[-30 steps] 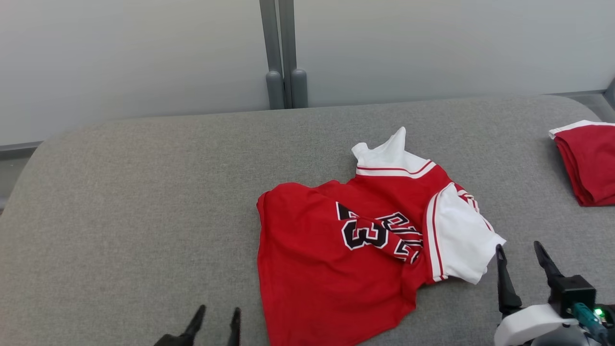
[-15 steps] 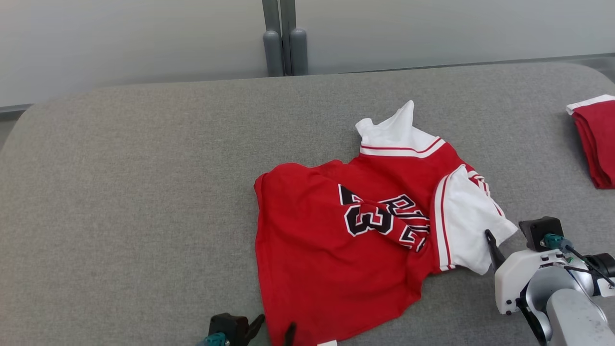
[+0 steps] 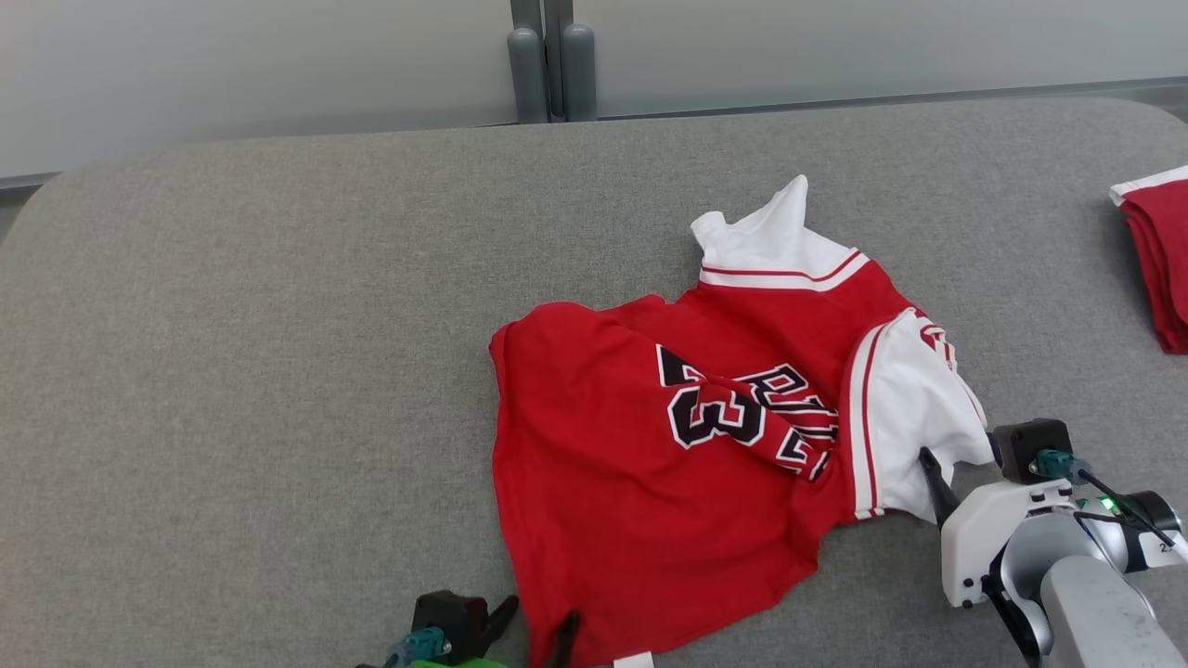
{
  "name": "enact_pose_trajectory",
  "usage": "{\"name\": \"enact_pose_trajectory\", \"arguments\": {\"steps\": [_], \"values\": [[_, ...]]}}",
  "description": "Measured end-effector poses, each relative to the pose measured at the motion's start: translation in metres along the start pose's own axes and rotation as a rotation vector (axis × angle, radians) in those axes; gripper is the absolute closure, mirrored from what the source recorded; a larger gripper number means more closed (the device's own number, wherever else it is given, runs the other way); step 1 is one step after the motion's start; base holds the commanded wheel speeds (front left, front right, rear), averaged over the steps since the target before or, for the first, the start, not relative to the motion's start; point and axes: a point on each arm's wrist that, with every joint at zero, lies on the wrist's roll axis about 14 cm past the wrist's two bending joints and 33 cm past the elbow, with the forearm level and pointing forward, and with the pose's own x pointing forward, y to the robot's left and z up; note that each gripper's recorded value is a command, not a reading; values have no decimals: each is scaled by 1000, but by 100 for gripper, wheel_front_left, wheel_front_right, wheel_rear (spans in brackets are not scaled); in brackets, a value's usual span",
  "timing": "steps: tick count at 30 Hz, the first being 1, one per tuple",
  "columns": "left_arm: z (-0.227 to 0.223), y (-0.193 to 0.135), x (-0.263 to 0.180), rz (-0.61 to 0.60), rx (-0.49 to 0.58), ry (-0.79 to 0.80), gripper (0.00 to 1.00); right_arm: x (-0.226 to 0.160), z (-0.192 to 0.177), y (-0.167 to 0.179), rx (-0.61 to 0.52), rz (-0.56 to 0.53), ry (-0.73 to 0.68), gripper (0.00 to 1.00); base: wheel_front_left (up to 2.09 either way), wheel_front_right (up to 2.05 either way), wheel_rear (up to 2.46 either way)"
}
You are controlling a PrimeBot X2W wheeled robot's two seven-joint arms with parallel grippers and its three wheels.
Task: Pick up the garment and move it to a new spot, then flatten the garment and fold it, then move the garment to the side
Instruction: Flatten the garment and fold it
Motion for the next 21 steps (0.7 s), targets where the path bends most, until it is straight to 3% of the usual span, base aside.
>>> {"name": "enact_pose_trajectory", "arguments": {"steps": [4,8,17,20,21], "values": [[-4,-3,1,-10,-6,15,0,-1,-3,2,8,4,6,1,0,0,0],[-5,-5,2,-17,-5,26,0,-1,-7,7,16,18,15,50,0,0,0],[-7,-8,1,-32,-8,49,0,1,-6,10,15,29,12,56,0,0,0],[-8,-10,0,-35,-15,56,0,1,-6,10,13,31,11,62,0,0,0],[-11,-10,-1,-37,-15,70,0,1,-5,12,12,35,9,69,0,0,0]]}}
